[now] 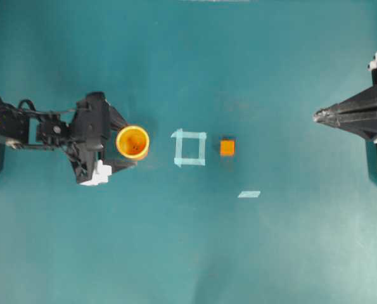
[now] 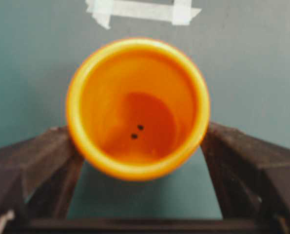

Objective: Move the cup to the right with left arm.
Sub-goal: 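Close the left gripper around the orange cup, then slide the held cup right past the taped square and cube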

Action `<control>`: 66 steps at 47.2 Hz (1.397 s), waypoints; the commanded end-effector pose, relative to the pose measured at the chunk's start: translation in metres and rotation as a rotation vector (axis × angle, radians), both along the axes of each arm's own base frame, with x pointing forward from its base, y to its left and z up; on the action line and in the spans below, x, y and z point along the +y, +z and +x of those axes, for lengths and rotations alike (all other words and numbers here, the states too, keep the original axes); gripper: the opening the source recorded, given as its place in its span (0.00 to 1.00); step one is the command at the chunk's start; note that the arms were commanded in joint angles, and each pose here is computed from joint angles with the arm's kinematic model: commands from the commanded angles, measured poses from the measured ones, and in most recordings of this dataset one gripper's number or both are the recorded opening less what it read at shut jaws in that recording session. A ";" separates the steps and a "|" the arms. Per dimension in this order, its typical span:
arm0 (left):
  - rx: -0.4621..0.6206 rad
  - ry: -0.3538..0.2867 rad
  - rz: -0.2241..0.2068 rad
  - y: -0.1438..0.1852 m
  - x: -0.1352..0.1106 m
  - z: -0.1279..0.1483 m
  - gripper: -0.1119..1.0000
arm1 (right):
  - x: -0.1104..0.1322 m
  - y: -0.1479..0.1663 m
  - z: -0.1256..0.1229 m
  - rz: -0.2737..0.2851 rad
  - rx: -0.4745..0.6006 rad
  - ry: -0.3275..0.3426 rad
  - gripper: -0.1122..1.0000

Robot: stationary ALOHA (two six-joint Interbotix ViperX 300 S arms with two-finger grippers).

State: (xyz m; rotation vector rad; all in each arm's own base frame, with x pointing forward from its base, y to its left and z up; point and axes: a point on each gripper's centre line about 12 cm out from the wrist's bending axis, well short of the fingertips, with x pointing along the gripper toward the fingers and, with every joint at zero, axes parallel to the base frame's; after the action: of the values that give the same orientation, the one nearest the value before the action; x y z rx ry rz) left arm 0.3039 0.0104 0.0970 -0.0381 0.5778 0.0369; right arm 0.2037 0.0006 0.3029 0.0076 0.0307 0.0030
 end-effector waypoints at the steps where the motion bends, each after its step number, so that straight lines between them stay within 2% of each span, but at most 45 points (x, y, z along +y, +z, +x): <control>1: -0.046 -0.009 0.002 0.006 -0.002 0.012 0.86 | 0.000 0.013 0.002 0.002 -0.034 0.001 0.09; 21: -0.045 -0.008 0.023 -0.001 0.002 0.013 0.84 | 0.000 0.012 0.002 0.003 -0.028 0.001 0.09; 25: -0.045 -0.009 0.025 -0.001 0.002 0.013 0.79 | 0.000 0.012 0.002 0.003 -0.028 0.001 0.09; 30: -0.053 -0.010 0.025 0.000 0.002 0.014 0.67 | 0.000 0.011 0.003 0.003 -0.025 0.001 0.09; 52: -0.144 -0.029 0.017 0.025 -0.006 0.025 0.67 | 0.000 0.012 0.003 0.012 -0.028 0.000 0.09; 66: -0.136 -0.056 0.018 0.051 -0.015 0.042 0.67 | 0.000 0.017 0.002 0.067 -0.020 -0.005 0.09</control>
State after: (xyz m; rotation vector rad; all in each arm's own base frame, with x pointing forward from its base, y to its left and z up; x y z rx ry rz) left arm 0.3338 -0.0018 0.1297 -0.0143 0.4756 -0.0059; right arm 0.2042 -0.0002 0.3059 0.0641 0.0399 -0.0041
